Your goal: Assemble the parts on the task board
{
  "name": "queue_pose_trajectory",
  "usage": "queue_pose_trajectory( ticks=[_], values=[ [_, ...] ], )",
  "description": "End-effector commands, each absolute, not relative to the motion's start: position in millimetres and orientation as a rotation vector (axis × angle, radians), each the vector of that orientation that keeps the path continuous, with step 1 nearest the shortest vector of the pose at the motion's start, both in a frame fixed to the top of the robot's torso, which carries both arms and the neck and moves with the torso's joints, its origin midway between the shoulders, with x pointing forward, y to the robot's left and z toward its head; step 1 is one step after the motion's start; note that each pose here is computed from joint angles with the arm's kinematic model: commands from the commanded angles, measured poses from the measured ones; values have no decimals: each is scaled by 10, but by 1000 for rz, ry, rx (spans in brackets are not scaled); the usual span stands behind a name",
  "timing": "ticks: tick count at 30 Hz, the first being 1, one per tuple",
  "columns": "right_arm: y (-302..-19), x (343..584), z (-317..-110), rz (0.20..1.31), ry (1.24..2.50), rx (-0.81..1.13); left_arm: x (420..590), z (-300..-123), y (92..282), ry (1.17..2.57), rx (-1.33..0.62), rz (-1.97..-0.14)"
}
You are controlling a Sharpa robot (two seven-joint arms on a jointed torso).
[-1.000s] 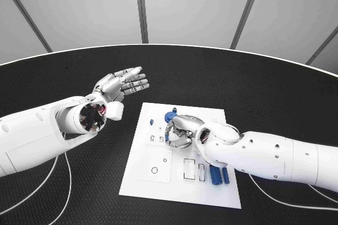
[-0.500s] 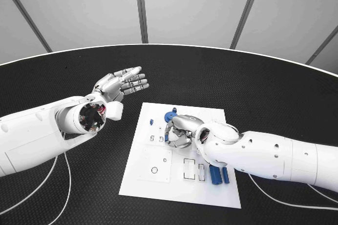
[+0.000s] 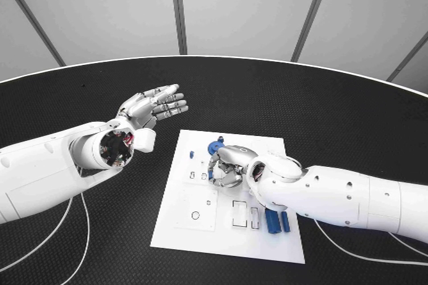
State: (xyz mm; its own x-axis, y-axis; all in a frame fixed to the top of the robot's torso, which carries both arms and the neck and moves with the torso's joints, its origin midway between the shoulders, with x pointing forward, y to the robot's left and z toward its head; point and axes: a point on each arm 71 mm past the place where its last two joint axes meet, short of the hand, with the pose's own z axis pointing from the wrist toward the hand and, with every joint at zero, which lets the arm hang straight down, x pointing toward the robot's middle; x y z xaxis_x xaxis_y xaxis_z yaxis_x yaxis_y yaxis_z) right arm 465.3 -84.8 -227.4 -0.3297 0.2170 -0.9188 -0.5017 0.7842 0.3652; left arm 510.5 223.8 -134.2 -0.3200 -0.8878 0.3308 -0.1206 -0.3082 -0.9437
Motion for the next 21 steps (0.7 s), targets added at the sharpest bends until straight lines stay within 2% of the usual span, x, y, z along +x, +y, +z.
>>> queue_pose_trajectory(
  ticks=[1,21],
  values=[
    [-847,4654,-2274,739,1764,-222,5105,-1342,2238,1340,-1324,-1688],
    [-849,4657,-2264,743,1750,-215,5109,-1344,2242,1341,-1325,-1687]
  ],
)
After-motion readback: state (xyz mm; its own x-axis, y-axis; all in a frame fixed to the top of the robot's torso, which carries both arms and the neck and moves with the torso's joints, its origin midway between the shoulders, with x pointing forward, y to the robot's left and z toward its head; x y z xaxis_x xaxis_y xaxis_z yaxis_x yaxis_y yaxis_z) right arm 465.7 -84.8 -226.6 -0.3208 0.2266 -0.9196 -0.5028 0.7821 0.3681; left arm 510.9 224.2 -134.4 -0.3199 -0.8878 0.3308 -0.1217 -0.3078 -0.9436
